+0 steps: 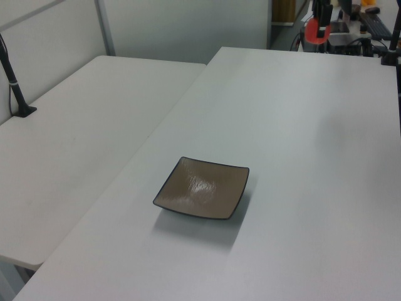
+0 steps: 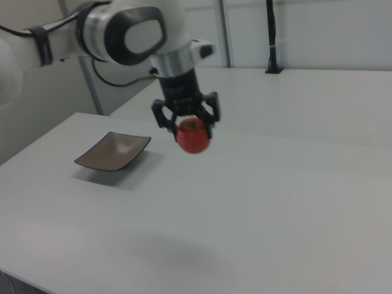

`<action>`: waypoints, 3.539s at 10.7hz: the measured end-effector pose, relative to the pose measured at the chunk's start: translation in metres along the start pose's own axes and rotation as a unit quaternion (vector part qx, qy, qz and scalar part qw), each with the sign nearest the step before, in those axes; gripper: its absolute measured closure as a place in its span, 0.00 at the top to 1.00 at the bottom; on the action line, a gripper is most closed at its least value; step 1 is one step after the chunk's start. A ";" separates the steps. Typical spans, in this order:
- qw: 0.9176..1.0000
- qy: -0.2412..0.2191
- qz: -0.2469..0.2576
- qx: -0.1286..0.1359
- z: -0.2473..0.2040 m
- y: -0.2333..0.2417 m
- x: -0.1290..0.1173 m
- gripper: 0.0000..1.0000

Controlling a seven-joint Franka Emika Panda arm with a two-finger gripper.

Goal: Apples placed on a ceramic plate

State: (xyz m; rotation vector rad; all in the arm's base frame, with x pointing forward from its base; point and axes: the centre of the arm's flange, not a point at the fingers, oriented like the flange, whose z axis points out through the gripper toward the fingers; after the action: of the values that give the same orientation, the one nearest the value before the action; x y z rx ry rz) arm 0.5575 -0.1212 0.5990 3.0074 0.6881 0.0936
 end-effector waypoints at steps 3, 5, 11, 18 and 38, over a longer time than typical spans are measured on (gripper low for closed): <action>1.000 0.006 -0.003 0.008 -0.002 -0.062 0.042 0.78; 1.000 0.006 0.007 0.015 0.003 -0.114 0.081 0.78; 0.998 0.044 0.040 0.031 0.042 -0.285 0.216 0.77; 0.993 0.104 0.053 0.026 0.179 -0.408 0.286 0.77; 0.975 0.109 0.194 0.010 -0.004 -0.334 0.215 1.00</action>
State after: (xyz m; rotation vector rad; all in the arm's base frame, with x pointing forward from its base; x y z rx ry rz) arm 0.6056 0.2731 0.5902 3.1349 0.0989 0.4396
